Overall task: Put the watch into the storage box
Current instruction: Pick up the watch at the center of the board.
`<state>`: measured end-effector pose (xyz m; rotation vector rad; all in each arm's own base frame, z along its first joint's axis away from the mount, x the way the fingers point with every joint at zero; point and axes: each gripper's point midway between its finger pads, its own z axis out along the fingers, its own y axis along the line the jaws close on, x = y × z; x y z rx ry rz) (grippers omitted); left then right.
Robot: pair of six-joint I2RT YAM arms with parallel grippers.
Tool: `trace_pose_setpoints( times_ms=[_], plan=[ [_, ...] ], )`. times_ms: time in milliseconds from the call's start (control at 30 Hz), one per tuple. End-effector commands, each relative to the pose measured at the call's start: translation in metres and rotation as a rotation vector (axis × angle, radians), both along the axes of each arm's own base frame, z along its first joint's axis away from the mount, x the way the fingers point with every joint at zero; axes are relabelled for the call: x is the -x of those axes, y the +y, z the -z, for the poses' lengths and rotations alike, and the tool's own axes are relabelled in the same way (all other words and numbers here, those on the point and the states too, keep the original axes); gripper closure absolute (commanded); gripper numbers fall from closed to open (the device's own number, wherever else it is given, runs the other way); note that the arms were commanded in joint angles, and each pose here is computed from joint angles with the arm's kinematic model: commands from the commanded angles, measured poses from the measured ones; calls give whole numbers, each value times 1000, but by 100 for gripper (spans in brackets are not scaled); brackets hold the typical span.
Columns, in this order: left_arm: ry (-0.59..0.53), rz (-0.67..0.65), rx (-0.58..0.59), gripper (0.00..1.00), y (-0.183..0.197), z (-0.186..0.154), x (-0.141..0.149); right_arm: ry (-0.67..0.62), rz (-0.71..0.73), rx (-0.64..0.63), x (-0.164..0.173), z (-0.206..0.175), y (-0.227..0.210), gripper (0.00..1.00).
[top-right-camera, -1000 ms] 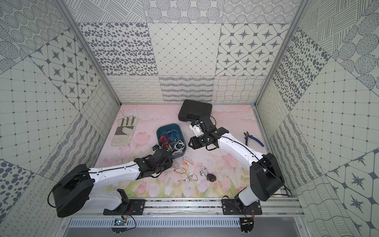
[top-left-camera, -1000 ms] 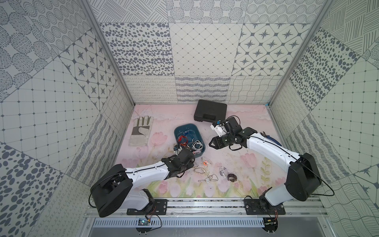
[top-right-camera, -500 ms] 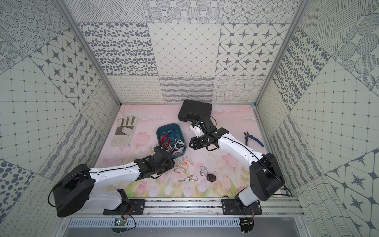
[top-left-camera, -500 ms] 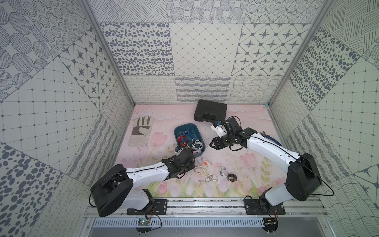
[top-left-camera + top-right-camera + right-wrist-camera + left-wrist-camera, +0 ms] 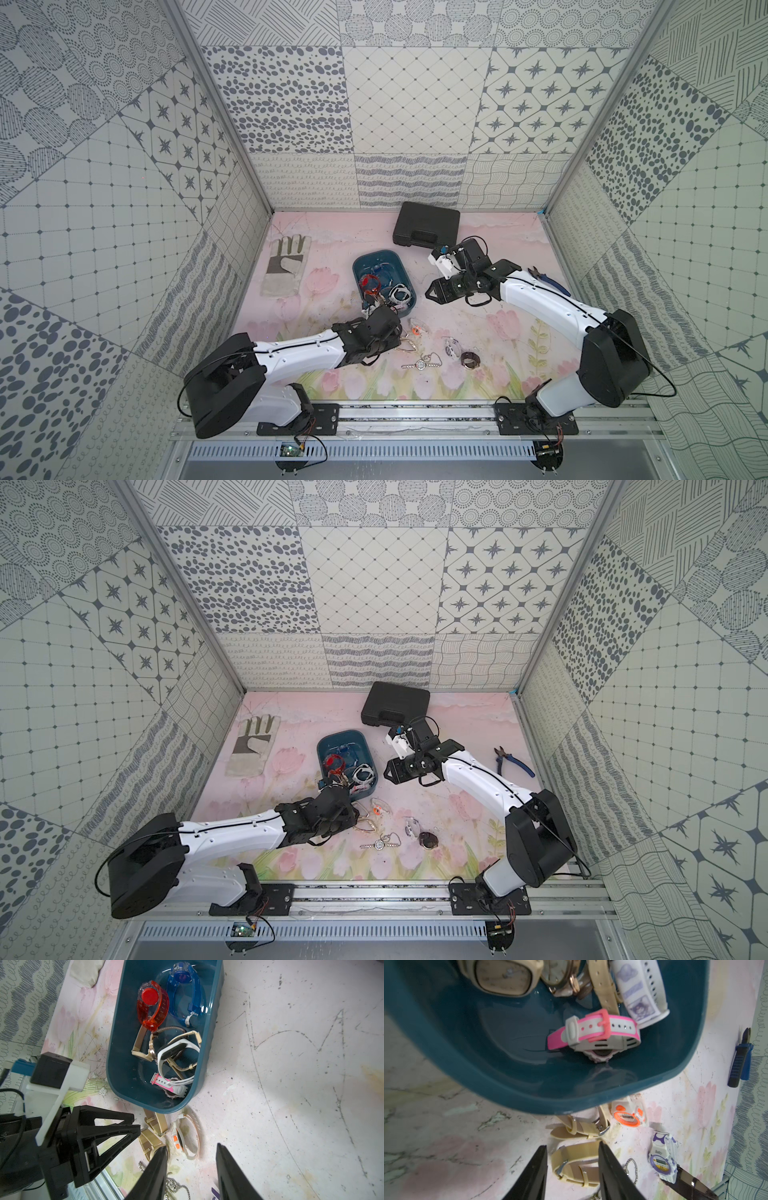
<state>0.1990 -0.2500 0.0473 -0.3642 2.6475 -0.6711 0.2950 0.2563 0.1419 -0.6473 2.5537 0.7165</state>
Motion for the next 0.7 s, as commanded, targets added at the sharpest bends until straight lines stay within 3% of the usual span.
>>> trace_pose_setpoints(
  times_ms=[0,267,667],
  plan=[
    [20,73,-25,56,-6,3,9,-49,-2,-21,-3,-11,-1,57],
    [40,188,-77,58,-11,4,26,-48,1,-24,-3,-10,-2,57],
    [75,201,-162,62,-1,16,29,-45,4,-18,-4,-7,-2,57]
  ],
)
